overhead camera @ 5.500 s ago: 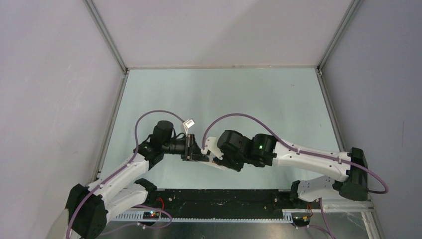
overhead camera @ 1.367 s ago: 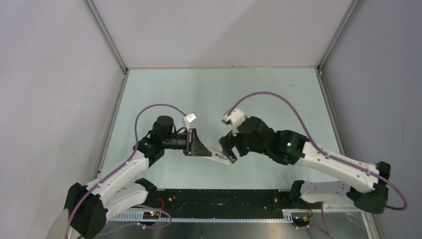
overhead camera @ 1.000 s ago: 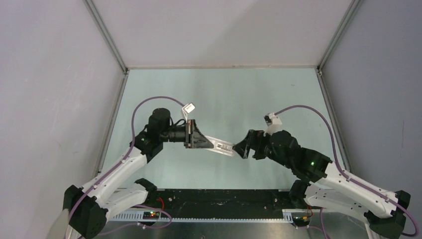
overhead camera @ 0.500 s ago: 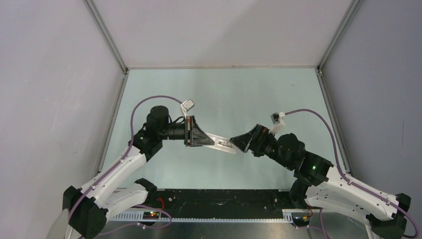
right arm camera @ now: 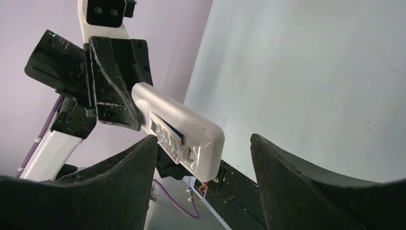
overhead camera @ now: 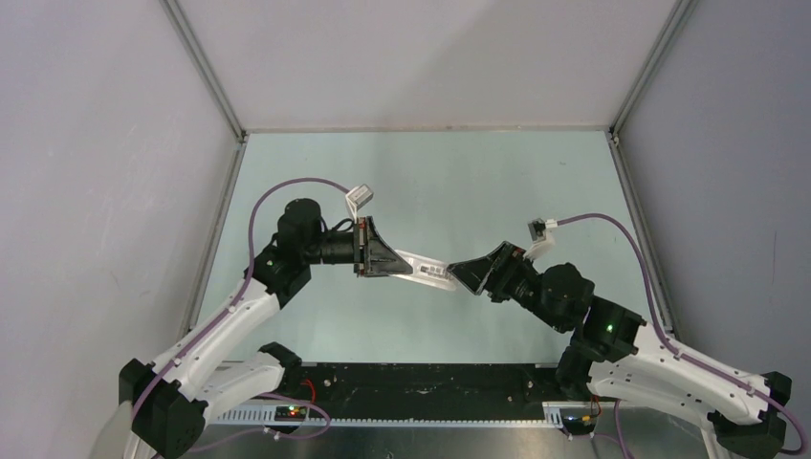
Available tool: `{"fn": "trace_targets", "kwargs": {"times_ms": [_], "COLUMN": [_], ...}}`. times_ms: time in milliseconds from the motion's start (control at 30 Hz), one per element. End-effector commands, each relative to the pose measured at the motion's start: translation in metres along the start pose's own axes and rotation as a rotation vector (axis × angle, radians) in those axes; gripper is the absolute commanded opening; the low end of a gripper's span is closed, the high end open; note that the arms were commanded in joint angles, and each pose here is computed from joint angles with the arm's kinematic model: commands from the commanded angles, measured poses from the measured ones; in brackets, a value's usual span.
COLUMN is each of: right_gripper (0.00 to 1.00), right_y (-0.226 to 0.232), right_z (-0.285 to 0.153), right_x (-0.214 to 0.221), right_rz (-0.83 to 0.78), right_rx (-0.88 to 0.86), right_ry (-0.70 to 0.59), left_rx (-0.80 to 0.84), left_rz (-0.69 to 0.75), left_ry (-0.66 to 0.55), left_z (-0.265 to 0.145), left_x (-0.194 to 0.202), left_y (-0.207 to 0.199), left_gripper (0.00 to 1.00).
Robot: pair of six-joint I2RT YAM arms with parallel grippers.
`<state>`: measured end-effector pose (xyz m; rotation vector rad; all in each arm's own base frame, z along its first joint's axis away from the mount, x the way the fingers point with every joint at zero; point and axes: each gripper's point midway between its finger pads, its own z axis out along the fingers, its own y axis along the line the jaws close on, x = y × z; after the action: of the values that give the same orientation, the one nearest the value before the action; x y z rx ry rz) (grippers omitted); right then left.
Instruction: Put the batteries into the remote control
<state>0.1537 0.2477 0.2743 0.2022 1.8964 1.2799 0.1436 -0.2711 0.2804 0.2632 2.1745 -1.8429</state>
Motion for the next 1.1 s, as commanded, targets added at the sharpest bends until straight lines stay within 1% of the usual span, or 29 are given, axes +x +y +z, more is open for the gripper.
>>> {"fn": "trace_targets", "kwargs": {"times_ms": [0, 267, 467, 600, 833, 1067], "right_gripper": [0.74, 0.63, 0.52, 0.49, 0.47, 0.38], "right_y": [0.003, 0.007, 0.007, 0.009, 0.012, 0.009], "right_z": [0.003, 0.008, 0.013, 0.015, 0.017, 0.023], "right_x": [-0.009, 0.000, 0.010, 0.015, 0.021, 0.028], "right_rz": [-0.003, -0.046, -0.079, -0.100, -0.131, -0.155], "right_rx": [-0.009, -0.040, -0.051, -0.067, -0.101, -0.099], "right_ry": [-0.051, -0.036, -0.011, -0.004, -0.011, -0.004], "left_rx": [0.071, 0.091, 0.098, 0.108, 0.143, 0.169], "left_rz": [0.073, 0.096, 0.101, 0.099, 0.072, 0.078], "left_ry": [-0.003, -0.013, -0.020, -0.028, -0.053, -0.061], "left_z": [-0.007, -0.008, -0.009, -0.010, -0.013, -0.017], "left_x": [-0.003, -0.004, -0.004, -0.005, -0.011, -0.012], "left_y": [-0.030, -0.037, -0.040, -0.044, -0.063, -0.076], "left_gripper": [0.00, 0.00, 0.00, 0.00, 0.00, 0.00]}}
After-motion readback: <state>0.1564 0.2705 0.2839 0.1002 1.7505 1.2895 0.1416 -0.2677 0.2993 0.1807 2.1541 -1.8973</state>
